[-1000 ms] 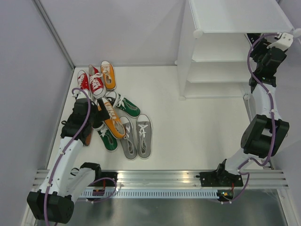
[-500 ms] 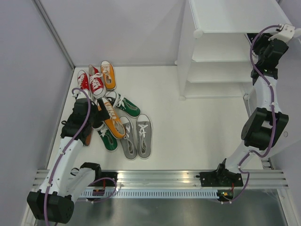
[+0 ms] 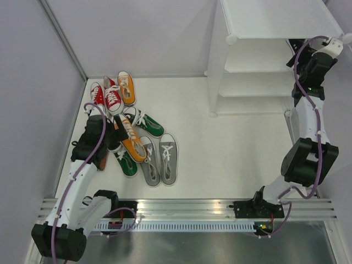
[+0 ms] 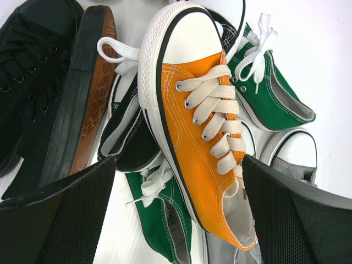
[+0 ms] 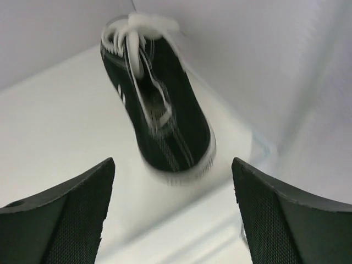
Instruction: Place and organize the shoes in the shoe cabinet
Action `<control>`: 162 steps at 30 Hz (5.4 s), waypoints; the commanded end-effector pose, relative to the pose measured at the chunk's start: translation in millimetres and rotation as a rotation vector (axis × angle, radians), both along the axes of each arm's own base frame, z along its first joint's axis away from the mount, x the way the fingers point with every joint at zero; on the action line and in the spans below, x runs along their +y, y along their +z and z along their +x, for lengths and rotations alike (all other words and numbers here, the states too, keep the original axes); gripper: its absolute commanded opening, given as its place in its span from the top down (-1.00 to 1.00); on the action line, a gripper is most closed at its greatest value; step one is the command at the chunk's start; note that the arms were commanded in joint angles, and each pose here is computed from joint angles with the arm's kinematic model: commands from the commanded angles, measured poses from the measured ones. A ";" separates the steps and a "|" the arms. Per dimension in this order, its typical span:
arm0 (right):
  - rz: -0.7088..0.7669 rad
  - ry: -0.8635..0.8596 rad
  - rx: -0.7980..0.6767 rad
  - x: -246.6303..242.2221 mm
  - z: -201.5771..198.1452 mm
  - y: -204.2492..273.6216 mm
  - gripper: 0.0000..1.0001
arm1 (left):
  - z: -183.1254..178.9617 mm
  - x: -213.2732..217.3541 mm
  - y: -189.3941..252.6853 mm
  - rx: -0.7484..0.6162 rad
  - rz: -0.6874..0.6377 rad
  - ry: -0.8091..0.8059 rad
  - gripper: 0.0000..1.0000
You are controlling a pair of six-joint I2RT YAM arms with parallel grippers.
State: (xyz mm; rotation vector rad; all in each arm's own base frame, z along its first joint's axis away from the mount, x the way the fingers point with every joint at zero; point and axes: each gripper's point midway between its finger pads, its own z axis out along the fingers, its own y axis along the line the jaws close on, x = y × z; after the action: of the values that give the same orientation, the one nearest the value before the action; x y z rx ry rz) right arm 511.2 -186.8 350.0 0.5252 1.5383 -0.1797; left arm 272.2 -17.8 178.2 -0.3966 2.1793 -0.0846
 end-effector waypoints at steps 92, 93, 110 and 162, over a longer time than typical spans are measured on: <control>0.269 0.806 0.284 300.0 -245.1 -136.2 -0.88 | -44.4 -22.3 -4.0 0.160 -0.164 0.158 0.95; 0.270 0.810 0.287 300.9 -245.5 -137.3 -0.88 | -54.9 -25.7 -25.9 0.212 -0.174 0.155 0.95; 0.294 0.859 0.283 309.7 -251.1 -138.6 -0.88 | -78.6 -6.2 -63.2 0.296 -0.044 0.208 0.02; 0.196 0.712 0.277 274.3 -284.0 -89.7 -0.87 | 18.2 -396.8 2.3 0.197 -0.294 -0.252 0.95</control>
State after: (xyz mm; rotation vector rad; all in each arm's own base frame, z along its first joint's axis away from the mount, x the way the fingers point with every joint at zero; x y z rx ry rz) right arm 232.1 94.4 266.8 0.0569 1.9119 0.5047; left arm 276.9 -364.3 169.5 -0.2324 2.4696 -0.3370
